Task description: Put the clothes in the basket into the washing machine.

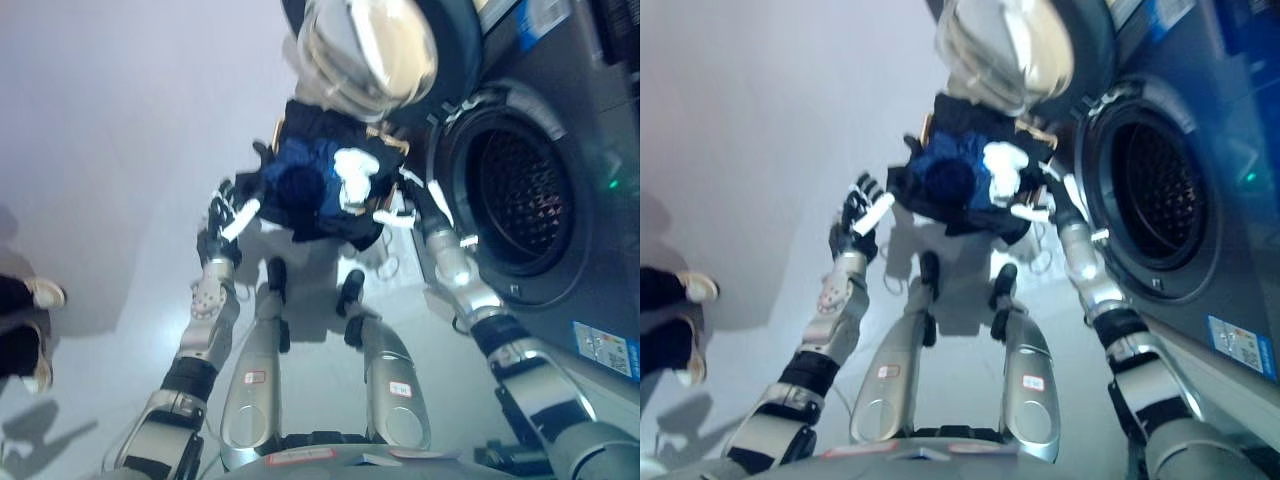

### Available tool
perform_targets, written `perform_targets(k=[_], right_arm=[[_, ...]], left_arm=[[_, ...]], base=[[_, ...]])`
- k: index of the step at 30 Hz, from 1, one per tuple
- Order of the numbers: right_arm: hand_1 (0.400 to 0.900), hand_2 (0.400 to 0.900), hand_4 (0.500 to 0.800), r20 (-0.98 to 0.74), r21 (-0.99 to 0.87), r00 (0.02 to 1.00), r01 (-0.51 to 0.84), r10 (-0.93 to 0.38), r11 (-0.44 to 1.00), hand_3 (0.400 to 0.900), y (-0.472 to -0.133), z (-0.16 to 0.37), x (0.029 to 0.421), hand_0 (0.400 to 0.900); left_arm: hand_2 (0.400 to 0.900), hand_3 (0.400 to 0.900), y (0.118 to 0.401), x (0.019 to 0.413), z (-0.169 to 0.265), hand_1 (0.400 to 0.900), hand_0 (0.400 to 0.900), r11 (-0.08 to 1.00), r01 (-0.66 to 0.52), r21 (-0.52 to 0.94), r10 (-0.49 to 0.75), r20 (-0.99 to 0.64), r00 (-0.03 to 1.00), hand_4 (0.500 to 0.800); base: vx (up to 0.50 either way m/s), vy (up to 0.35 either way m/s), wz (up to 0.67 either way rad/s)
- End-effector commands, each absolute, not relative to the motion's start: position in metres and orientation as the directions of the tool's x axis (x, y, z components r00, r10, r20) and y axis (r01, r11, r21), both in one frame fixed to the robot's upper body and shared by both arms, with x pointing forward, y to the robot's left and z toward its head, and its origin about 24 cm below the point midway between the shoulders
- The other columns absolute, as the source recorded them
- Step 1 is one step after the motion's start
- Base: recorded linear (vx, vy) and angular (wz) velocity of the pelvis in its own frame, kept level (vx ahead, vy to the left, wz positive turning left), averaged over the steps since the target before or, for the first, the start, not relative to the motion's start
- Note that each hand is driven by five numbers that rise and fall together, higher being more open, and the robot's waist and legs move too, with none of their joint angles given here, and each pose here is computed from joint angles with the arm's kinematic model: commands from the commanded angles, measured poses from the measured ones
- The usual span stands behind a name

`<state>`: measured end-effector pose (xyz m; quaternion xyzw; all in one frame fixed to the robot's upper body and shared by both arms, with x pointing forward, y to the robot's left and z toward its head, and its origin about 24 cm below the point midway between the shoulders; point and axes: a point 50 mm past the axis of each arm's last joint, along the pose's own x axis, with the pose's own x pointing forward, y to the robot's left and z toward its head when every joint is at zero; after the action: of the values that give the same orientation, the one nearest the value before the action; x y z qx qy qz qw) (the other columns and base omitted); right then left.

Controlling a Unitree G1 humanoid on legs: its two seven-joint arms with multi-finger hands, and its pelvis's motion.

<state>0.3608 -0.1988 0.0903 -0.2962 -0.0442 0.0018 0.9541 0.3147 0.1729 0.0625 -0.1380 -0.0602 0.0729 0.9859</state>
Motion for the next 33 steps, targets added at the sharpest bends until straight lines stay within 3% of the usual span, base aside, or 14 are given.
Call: perform_targets(k=[1, 6, 15, 33], right_arm=[[0.900, 0.900, 0.800, 0.244, -0.647, 0.969, 0.139, 0.031, 0.749, 0.900, -0.202, 0.132, 0.375, 0.900], [0.900, 0.900, 0.800, 0.301, -0.735, 0.948, 0.299, -0.101, 0.608, 0.900, -0.240, 0.174, 0.394, 0.900], [0.900, 0.900, 0.800, 0.377, -0.783, 0.880, 0.469, -0.288, 0.408, 0.900, -0.289, 0.221, 0.396, 0.900], [0.900, 0.900, 0.800, 0.375, -0.822, 0.820, 0.510, -0.433, 0.254, 0.900, -0.323, 0.249, 0.387, 0.900]], left_arm=[[0.900, 0.900, 0.164, 0.311, 0.112, 0.900, 0.900, 0.968, -0.048, -0.246, 0.139, 0.367, 0.920, 0.800], [0.900, 0.900, 0.153, 0.307, 0.159, 0.900, 0.900, 0.977, 0.033, -0.208, 0.089, 0.548, 0.832, 0.800], [0.900, 0.900, 0.145, 0.292, 0.201, 0.900, 0.900, 0.972, 0.103, -0.214, 0.078, 0.698, 0.712, 0.800], [0.900, 0.900, 0.139, 0.267, 0.234, 0.900, 0.900, 0.942, 0.207, -0.264, 0.092, 0.797, 0.598, 0.800]], base=[[-0.126, -0.019, 0.10], [-0.121, -0.021, 0.21], [-0.004, -0.007, 0.16], [0.005, 0.004, 0.03]])
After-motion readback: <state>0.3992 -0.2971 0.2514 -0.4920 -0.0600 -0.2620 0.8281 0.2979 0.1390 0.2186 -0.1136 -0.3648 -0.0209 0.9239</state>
